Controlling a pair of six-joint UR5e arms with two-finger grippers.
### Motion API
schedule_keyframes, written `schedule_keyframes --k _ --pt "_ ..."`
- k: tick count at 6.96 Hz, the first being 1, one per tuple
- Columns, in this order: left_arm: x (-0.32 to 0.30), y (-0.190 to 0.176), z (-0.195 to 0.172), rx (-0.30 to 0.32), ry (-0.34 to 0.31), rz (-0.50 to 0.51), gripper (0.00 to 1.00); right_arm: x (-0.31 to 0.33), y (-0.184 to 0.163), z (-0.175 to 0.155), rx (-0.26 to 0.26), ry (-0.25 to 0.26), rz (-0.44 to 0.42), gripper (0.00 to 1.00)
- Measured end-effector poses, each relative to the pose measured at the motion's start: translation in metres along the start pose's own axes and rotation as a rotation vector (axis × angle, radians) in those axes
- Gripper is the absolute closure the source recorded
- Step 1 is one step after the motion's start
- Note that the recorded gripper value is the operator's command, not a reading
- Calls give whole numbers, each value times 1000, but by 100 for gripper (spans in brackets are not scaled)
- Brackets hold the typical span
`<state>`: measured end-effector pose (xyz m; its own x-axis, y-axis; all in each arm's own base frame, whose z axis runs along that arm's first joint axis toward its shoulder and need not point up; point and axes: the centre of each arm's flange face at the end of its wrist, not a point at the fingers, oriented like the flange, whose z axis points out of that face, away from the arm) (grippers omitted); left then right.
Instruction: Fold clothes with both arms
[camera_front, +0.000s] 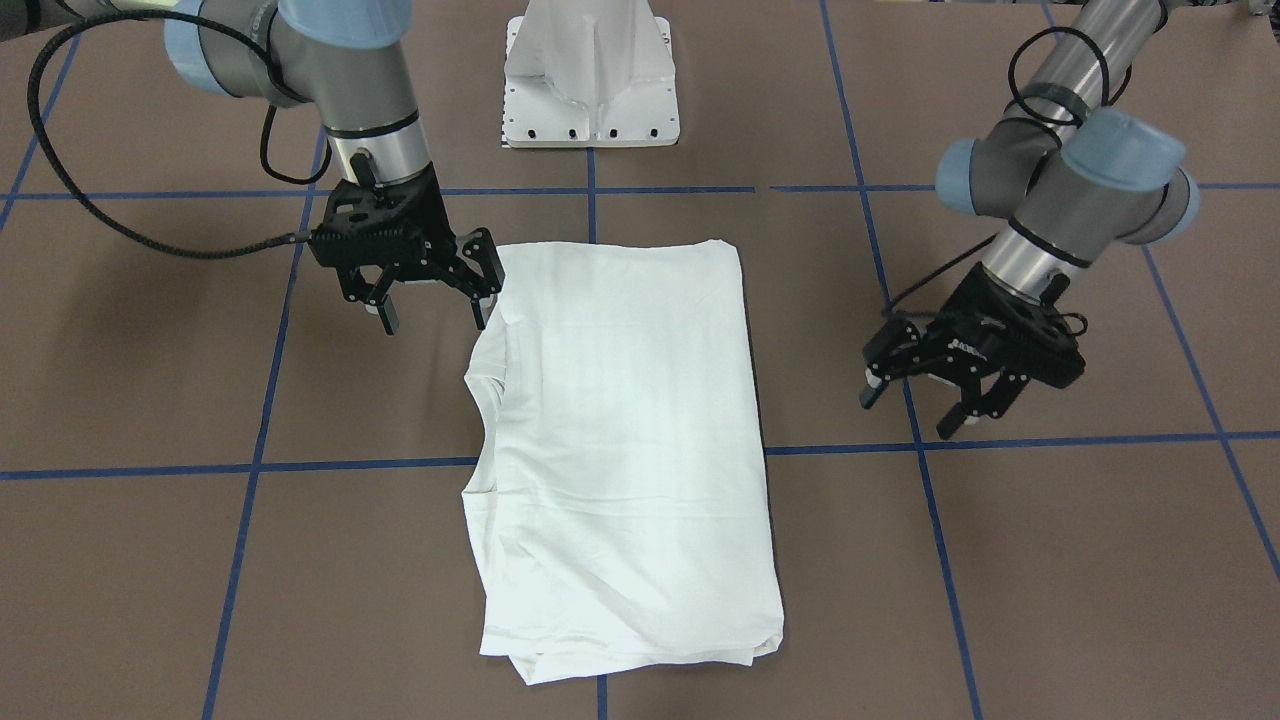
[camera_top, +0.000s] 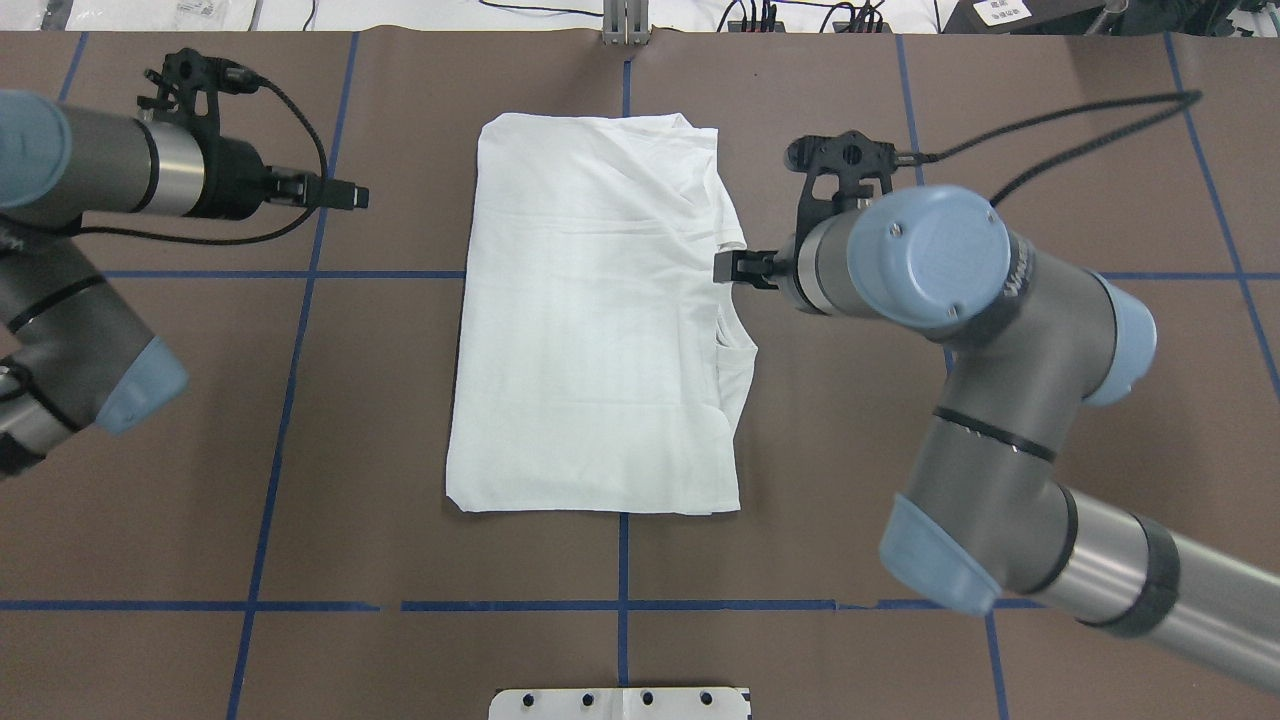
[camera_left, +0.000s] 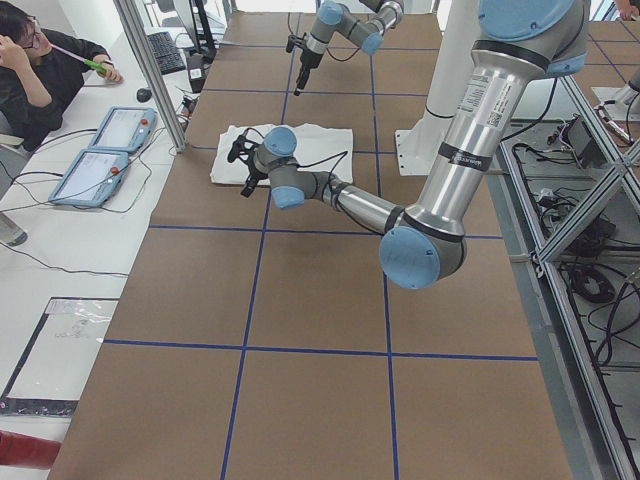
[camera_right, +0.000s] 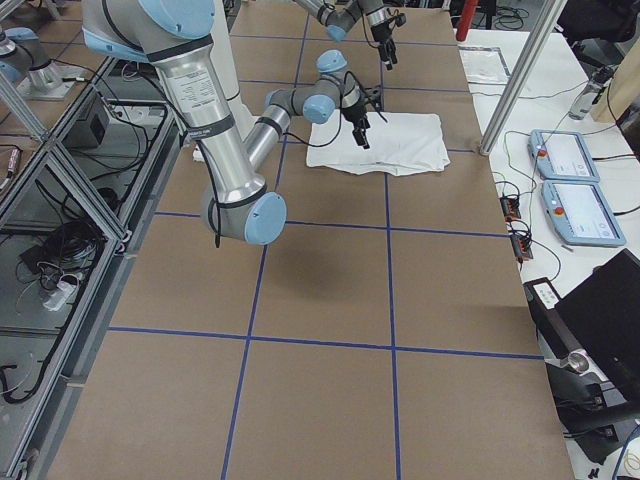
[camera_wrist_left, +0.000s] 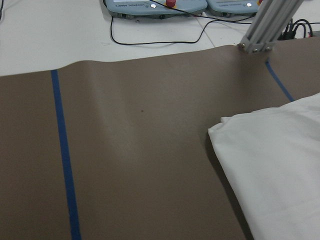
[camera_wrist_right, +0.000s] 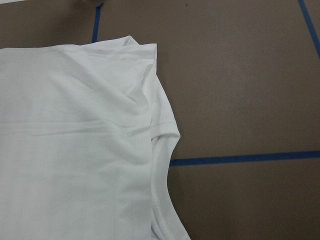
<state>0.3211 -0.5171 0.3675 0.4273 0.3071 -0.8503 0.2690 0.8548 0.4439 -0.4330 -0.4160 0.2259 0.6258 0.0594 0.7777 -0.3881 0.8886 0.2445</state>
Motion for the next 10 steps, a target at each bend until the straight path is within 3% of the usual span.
schedule_keyframes --k 2,4,7,10 --pt "38 96 -36 -44 40 -92 0 2 66 -25 22 -35 62 0" --pt "90 152 -8 -79 -9 -179 0 4 85 -41 15 -58 82 0" --pt "160 165 79 -138 -130 -204 0 4 89 -40 12 -59 82 0" --pt "162 167 87 -149 -152 -201 0 3 89 -40 11 -58 80 0"
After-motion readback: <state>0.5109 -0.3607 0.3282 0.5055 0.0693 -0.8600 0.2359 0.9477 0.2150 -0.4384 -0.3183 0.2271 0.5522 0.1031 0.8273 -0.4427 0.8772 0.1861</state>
